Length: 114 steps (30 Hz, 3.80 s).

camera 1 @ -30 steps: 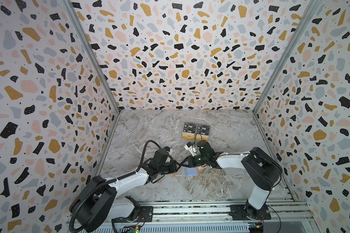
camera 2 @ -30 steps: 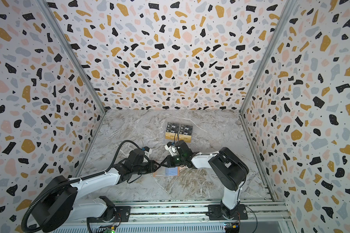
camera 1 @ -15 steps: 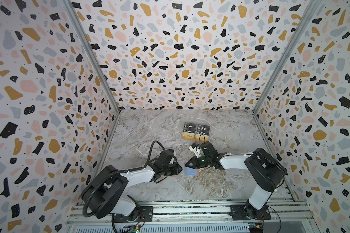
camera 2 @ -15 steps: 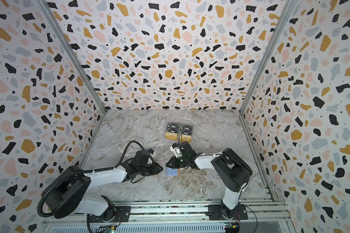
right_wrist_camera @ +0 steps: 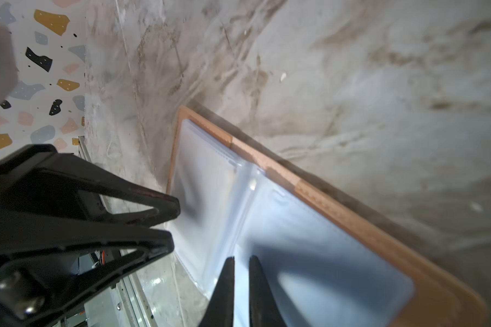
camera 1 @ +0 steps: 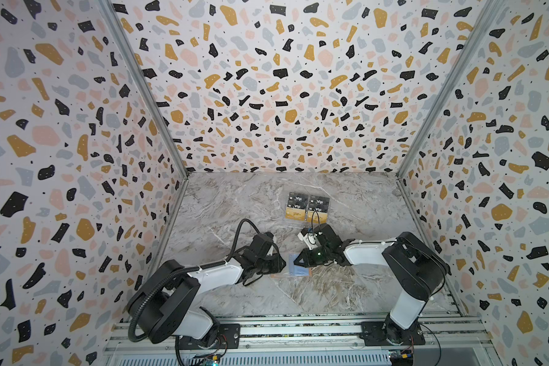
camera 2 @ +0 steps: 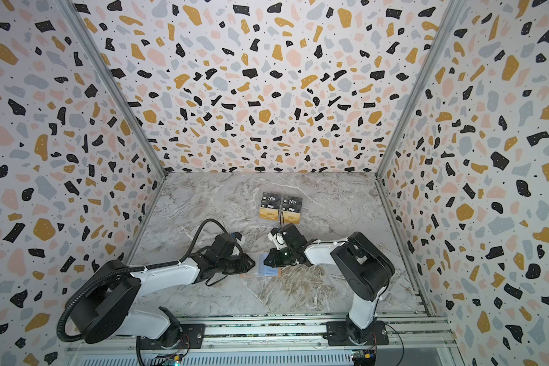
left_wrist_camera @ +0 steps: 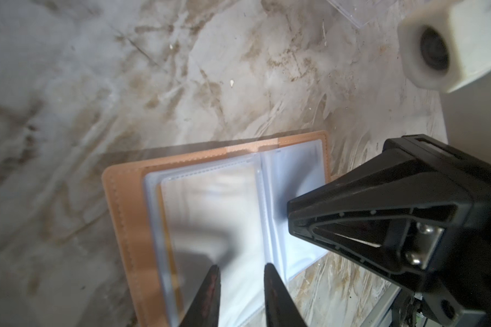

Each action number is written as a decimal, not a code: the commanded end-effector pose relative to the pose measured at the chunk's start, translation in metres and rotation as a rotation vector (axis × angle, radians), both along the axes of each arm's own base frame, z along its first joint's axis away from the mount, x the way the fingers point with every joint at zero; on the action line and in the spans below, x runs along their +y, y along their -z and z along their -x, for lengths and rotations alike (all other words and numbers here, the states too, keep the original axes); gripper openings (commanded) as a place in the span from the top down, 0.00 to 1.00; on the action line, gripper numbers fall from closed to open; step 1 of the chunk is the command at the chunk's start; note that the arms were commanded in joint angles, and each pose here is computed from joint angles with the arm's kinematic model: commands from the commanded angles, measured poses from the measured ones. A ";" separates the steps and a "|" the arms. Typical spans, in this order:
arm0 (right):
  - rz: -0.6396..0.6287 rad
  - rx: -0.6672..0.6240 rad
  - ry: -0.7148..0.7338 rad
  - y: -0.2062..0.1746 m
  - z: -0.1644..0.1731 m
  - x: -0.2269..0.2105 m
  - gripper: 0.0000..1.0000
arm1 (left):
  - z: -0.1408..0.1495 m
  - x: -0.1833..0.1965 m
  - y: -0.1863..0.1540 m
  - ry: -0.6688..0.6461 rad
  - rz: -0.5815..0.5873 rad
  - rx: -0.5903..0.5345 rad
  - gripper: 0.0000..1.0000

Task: Insert credit cards into a card holder
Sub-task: Pick up the credit card from the storage box.

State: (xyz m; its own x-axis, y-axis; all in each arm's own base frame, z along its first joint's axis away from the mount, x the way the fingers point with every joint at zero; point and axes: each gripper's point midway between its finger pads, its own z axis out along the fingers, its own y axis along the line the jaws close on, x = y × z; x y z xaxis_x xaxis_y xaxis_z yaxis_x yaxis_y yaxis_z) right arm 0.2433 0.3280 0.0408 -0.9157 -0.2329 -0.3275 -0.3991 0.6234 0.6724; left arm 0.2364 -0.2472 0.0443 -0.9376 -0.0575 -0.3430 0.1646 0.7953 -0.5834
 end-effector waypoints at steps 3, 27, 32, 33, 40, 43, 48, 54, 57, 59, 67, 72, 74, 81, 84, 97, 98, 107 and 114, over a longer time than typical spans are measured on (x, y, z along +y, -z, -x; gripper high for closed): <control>0.007 -0.163 -0.046 -0.059 -0.037 0.000 0.79 | -0.014 0.000 -0.029 0.011 0.047 -0.055 0.70; 0.287 -0.429 -0.269 -0.112 -0.190 -0.050 0.64 | -0.043 0.047 -0.030 0.004 -0.020 -0.089 0.68; 0.329 -0.403 -0.286 -0.097 -0.190 -0.055 0.65 | -0.041 0.044 -0.026 0.014 -0.008 -0.077 0.68; 0.327 -0.405 -0.291 -0.096 -0.189 -0.055 0.65 | -0.042 0.044 -0.026 0.017 -0.006 -0.079 0.68; 0.432 -0.415 -0.260 -0.084 -0.199 -0.073 0.66 | -0.041 0.041 -0.021 0.025 0.003 -0.066 0.68; 0.449 -0.426 -0.251 -0.081 -0.202 -0.076 0.66 | -0.040 0.042 -0.022 0.026 0.004 -0.067 0.68; 0.489 -0.427 -0.249 -0.075 -0.204 -0.082 0.66 | -0.039 0.042 -0.021 0.026 0.005 -0.063 0.68; 0.505 -0.424 -0.259 -0.070 -0.201 -0.085 0.67 | -0.037 0.042 -0.021 0.031 0.006 -0.063 0.68; 0.507 -0.423 -0.279 -0.066 -0.197 -0.083 0.66 | -0.037 0.042 -0.020 0.032 0.004 -0.060 0.68; 0.522 -0.419 -0.290 -0.060 -0.195 -0.083 0.66 | -0.037 0.042 -0.020 0.033 0.002 -0.057 0.68; 0.527 -0.418 -0.328 -0.051 -0.187 -0.076 0.66 | -0.038 0.042 -0.021 0.033 -0.002 -0.059 0.69; 0.550 -0.430 -0.336 -0.052 -0.186 -0.075 0.66 | -0.039 0.042 -0.025 0.035 -0.003 -0.067 0.69; 0.551 -0.431 -0.343 -0.053 -0.184 -0.074 0.67 | -0.038 0.043 -0.024 0.034 -0.004 -0.063 0.69; 0.605 -0.447 -0.360 -0.047 -0.177 -0.075 0.67 | -0.036 0.044 -0.023 0.032 -0.006 -0.059 0.69; 0.626 -0.448 -0.358 -0.043 -0.177 -0.078 0.67 | -0.037 0.044 -0.025 0.028 -0.002 -0.063 0.69; 0.624 -0.507 -0.374 -0.053 -0.184 -0.072 0.69 | -0.038 0.043 -0.029 0.027 0.003 -0.066 0.69; 0.622 -0.509 -0.384 -0.052 -0.184 -0.071 0.69 | -0.038 0.043 -0.031 0.028 0.003 -0.068 0.69; 0.654 -0.519 -0.382 -0.050 -0.185 -0.073 0.72 | -0.036 0.045 -0.034 0.018 0.004 -0.072 0.69; 0.689 -0.569 -0.389 -0.052 -0.183 -0.071 0.77 | -0.037 0.044 -0.040 0.020 0.008 -0.083 0.69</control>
